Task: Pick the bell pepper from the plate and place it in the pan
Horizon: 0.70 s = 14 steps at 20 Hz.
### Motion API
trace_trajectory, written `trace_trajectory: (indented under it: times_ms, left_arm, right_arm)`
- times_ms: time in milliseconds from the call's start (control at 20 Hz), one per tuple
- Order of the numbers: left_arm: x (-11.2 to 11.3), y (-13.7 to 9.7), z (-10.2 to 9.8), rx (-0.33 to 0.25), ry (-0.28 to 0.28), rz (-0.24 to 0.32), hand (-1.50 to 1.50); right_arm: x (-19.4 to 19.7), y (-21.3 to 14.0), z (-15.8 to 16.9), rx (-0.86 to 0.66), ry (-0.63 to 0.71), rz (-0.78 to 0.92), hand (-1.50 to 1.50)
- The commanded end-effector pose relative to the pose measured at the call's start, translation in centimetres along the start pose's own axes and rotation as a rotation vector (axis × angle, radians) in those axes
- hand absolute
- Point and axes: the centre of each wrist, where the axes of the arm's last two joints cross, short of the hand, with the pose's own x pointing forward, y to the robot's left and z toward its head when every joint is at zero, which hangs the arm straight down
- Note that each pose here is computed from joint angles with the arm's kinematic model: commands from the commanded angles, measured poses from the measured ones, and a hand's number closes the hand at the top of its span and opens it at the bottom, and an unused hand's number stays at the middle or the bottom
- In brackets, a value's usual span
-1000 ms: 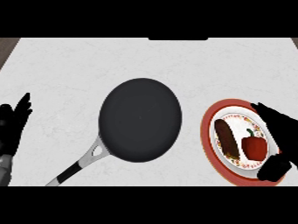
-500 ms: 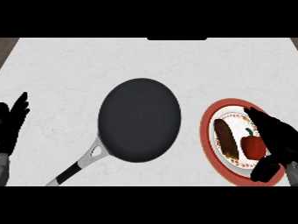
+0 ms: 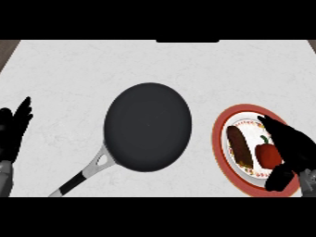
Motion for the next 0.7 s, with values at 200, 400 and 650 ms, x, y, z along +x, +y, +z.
trace_trajectory:
  times_ms: [200, 400, 650]
  left_arm:
    - [0.5, -1.7, 0.6, 0.010, 0.010, -0.004, 0.00]
    - [1.2, 1.3, 0.4, 0.007, 0.008, -0.018, 0.00]
    - [0.2, -0.2, 0.2, 0.003, -0.008, -0.021, 0.00]
  right_arm:
    - [0.8, 2.3, -2.8, 0.035, 0.050, 0.024, -1.50]
    - [-0.4, 1.3, -3.1, 0.028, 0.050, 0.020, -1.50]
    - [-1.0, 2.0, -4.8, -0.076, -0.013, 0.160, 1.50]
